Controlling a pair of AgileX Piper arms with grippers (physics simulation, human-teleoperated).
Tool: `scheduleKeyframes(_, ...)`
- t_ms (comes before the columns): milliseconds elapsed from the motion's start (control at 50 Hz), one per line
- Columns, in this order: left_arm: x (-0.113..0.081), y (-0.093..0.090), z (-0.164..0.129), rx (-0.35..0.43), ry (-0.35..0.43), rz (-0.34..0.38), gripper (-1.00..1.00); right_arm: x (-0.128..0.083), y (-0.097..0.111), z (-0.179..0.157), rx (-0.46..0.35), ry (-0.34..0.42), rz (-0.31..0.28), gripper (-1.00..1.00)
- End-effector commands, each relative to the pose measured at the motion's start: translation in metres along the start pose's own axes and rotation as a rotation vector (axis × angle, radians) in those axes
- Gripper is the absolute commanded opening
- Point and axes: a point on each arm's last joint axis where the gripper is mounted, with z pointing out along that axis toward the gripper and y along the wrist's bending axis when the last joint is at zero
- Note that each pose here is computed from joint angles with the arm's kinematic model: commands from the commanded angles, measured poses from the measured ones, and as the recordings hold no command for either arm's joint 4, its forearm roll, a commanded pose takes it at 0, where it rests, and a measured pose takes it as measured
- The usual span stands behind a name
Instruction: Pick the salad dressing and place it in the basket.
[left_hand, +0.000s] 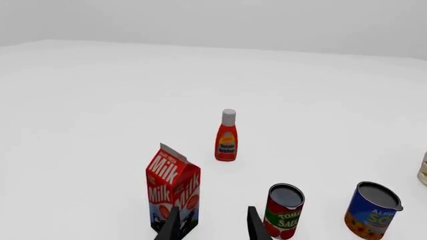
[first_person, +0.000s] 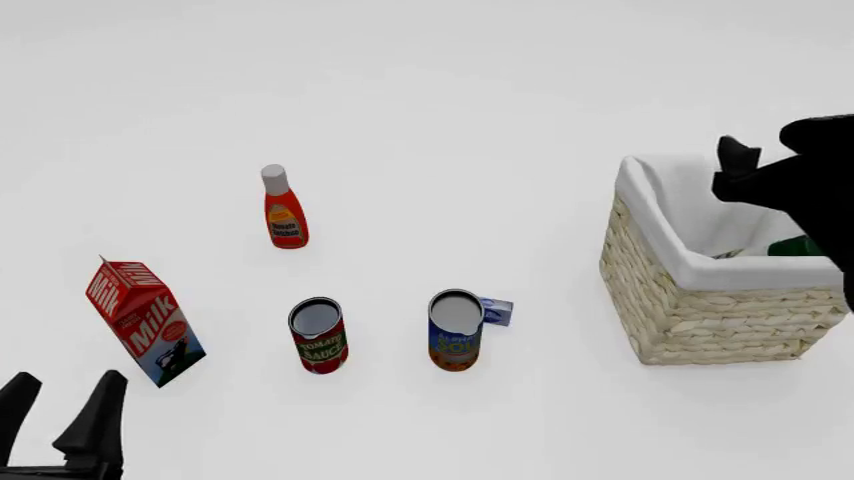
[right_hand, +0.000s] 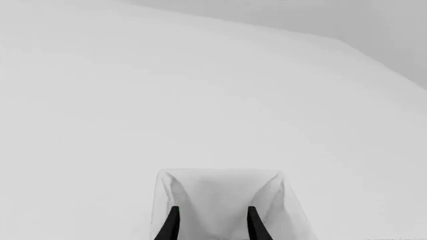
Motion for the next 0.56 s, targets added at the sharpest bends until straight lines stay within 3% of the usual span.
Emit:
scheduleKeyframes(20, 0.000, 0.000, 0.000, 0.001, -0.002, 0.003, 1.00, 0.002, 0.008, -0.042, -0.029, -0.027, 0.013, 1.00)
scheduleKeyframes(560, -0.001, 0.000, 0.000, 0.003, -0.009, 0.007, 1.00, 0.016, 0.014, -0.141, -0.074, -0.065, 0.051, 1.00)
